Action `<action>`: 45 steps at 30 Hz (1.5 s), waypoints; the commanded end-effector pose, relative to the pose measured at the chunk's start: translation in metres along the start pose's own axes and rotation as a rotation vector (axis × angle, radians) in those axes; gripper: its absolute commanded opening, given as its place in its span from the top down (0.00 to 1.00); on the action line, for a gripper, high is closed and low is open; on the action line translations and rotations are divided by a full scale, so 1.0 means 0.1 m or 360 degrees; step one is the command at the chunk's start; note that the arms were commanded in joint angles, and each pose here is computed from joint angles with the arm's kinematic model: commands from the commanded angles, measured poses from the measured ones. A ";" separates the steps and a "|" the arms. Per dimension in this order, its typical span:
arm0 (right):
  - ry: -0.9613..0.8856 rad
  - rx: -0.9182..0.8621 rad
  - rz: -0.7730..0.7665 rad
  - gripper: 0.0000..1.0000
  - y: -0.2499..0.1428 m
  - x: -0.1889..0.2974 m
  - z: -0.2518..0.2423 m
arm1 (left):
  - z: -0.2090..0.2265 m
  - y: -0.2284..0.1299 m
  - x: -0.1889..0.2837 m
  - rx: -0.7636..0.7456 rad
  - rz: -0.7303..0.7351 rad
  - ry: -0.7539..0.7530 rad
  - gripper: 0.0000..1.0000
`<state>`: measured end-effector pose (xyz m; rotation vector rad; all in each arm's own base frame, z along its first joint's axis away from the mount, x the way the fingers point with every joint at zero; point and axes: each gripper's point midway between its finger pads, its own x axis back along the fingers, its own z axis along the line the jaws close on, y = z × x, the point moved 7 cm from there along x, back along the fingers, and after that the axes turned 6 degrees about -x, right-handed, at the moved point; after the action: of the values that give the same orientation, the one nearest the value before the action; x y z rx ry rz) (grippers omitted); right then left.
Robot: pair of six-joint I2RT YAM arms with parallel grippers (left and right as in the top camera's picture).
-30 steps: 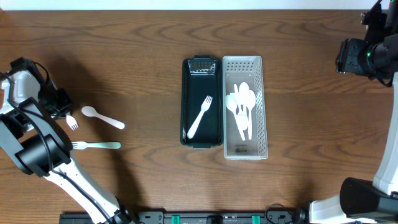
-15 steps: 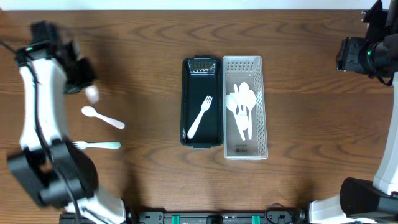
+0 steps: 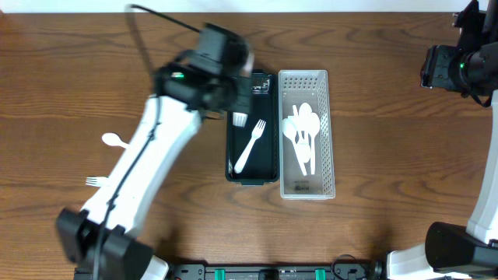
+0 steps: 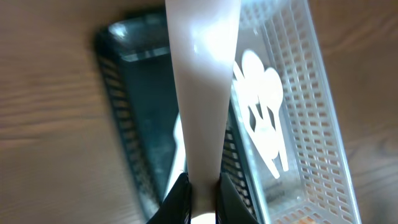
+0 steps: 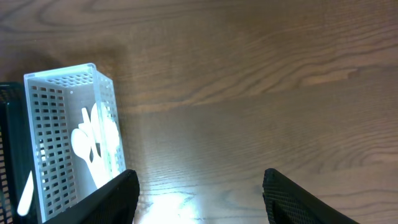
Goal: Pack container
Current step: 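Carry the fork right and release it into the green basket, then move the left gripper back left and grasp a white spoon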
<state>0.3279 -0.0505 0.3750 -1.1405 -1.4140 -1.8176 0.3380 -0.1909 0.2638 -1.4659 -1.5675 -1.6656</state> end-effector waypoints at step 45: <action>-0.0015 0.0060 0.0016 0.32 -0.01 -0.01 -0.03 | 2.61 -0.94 1.13 0.1790 -0.0087 0.0831 0.02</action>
<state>0.3272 -0.0503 0.3746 -1.1298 -1.4313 -1.7895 0.3211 0.0927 0.3083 -0.3884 -1.7024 -1.0346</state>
